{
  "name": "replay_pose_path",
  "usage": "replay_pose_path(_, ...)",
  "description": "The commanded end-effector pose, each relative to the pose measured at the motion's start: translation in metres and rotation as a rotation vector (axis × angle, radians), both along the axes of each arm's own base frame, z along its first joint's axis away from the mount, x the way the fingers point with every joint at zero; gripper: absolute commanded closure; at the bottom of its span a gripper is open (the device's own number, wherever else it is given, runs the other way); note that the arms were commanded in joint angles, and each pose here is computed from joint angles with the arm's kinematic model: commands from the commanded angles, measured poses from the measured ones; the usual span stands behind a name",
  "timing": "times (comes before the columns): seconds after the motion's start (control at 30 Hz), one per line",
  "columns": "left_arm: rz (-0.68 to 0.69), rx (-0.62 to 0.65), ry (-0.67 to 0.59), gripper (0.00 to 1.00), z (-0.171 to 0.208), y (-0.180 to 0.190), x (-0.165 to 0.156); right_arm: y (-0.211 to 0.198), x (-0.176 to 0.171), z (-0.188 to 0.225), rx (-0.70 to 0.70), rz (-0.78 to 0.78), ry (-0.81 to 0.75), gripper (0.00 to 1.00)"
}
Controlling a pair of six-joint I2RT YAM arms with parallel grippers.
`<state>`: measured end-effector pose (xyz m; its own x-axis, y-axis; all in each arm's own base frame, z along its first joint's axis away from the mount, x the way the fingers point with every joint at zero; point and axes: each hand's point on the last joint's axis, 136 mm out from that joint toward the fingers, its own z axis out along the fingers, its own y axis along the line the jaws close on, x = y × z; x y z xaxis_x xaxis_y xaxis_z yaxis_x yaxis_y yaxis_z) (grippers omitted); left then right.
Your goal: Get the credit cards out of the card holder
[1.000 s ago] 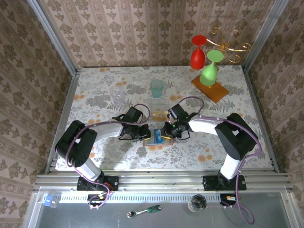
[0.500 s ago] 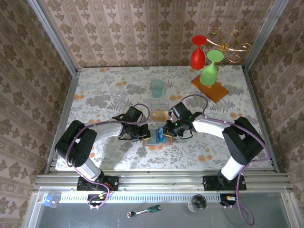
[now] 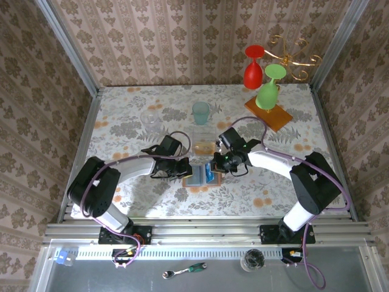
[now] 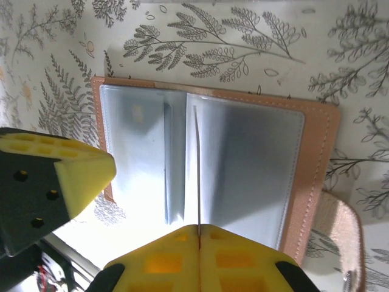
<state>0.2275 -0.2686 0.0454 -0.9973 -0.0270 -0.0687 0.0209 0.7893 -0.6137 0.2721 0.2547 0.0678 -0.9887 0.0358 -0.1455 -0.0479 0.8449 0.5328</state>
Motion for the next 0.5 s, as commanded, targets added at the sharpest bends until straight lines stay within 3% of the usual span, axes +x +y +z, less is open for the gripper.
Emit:
replay_pose_path(0.0,0.018,-0.001,-0.05,0.97,0.014,0.007,0.007,-0.01,0.005,0.018,-0.081,0.112,-0.086,0.91)
replay_pose_path(0.47,0.087,0.026,-0.085,0.97,0.02,0.038,0.009,-0.035,0.029,0.032,-0.434,0.775,-0.302,0.94)
